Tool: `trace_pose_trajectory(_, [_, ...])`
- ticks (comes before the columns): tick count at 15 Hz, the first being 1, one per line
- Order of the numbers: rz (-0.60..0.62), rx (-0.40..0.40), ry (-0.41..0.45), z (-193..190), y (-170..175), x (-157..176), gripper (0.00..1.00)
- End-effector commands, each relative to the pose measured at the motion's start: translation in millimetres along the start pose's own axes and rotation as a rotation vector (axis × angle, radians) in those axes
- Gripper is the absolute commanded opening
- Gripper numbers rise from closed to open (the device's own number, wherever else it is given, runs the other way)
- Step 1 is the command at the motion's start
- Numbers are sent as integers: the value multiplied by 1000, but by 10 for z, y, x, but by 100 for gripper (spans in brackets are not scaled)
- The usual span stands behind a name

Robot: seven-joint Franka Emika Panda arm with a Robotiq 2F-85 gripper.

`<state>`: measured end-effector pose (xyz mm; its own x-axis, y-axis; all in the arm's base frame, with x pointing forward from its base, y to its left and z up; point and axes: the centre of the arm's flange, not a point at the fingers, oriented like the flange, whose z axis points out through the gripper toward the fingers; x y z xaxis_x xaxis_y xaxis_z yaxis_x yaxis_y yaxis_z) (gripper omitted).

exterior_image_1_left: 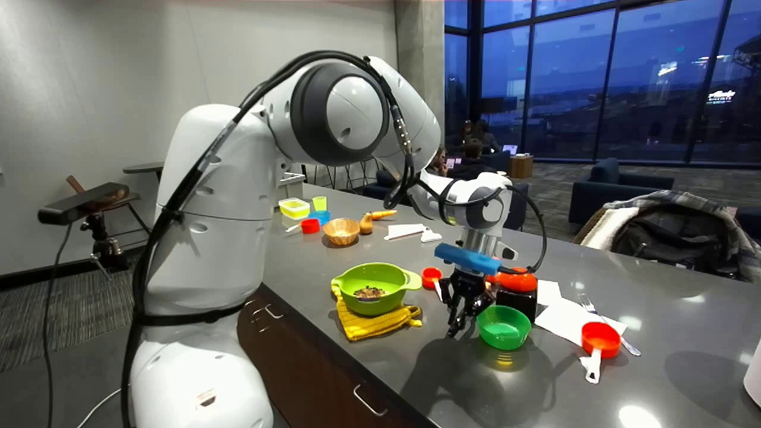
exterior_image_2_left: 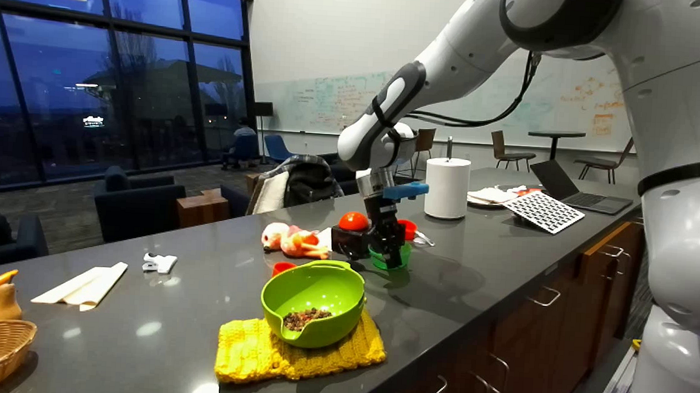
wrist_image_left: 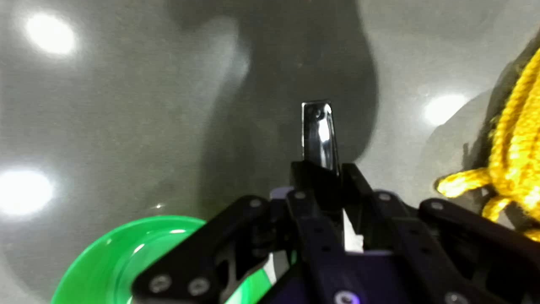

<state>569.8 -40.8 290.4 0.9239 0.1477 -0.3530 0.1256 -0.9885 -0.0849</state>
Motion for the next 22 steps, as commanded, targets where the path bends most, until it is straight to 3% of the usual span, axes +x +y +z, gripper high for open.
trace_pose_trajectory(1, [-50, 1, -19, -372, -72, -296, 6])
trace_pose_trajectory(4, [-110, 30, -94, -609, -153, -513, 6])
trace_pose_trajectory(10, [-288, 131, -395, -938, -398, -998, 6])
trace_pose_trajectory(14, [-385, 167, -526, -1068, -598, -1149, 6])
trace_pose_trajectory(22, [-545, 234, -666, -944, -1012, -1046, 6])
